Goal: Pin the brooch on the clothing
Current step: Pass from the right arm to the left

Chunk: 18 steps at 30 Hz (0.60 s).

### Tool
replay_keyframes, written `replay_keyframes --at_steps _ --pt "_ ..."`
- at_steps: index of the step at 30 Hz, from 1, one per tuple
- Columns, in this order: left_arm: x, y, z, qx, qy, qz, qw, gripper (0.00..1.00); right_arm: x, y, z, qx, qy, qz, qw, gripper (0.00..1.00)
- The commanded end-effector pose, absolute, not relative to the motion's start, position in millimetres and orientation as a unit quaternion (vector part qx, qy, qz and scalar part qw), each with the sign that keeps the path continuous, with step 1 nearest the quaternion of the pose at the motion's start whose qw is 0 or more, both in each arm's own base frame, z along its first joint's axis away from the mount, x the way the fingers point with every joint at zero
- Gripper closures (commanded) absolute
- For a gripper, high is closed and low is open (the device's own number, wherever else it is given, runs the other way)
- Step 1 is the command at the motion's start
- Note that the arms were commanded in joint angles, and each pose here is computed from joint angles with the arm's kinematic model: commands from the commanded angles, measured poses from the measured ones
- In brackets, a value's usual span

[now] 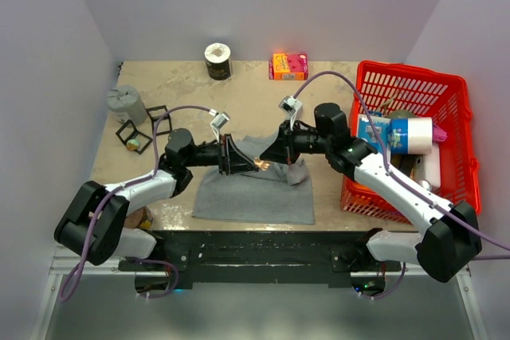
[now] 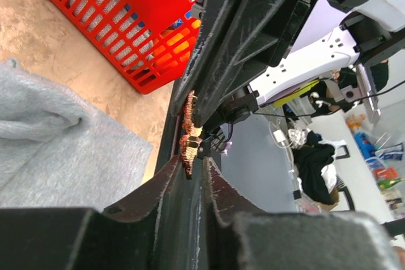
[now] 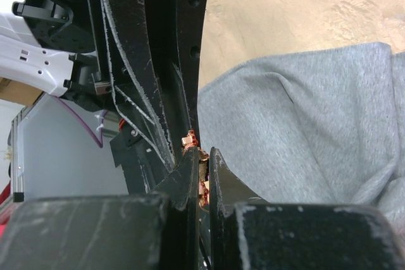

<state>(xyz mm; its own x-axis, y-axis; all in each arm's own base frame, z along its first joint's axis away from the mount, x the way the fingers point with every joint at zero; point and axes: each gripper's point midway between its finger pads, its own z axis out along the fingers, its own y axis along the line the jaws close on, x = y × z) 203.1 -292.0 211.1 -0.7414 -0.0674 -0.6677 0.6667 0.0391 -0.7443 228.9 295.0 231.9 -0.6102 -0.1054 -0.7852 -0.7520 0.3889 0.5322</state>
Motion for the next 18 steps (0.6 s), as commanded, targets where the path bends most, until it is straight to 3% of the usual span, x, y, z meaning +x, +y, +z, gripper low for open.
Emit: replay_keyframes --at_steps 1,4,8,15,18 --pt "204.9 -291.6 219.7 0.223 0.647 -0.667 0.295 0.81 227.4 300.6 243.8 -0.3 0.74 0.488 0.353 1.0" --pt "205.4 -291.9 218.6 0.221 0.646 -0.669 0.294 0.86 227.3 301.2 243.6 -0.301 0.74 0.488 0.353 1.0" --pt "205.7 -291.8 216.8 0.218 0.647 -0.669 0.295 1.0 227.4 301.8 239.6 -0.301 0.742 0.487 0.349 1.0" --pt "218.7 -284.4 213.7 0.184 0.656 -0.661 0.314 1.0 235.6 297.4 234.3 -0.276 0.761 0.468 0.355 1.0" --pt "238.7 -273.0 212.3 0.154 0.669 -0.637 0.35 1.0 248.5 290.0 238.2 -0.247 0.776 0.442 0.377 0.76"
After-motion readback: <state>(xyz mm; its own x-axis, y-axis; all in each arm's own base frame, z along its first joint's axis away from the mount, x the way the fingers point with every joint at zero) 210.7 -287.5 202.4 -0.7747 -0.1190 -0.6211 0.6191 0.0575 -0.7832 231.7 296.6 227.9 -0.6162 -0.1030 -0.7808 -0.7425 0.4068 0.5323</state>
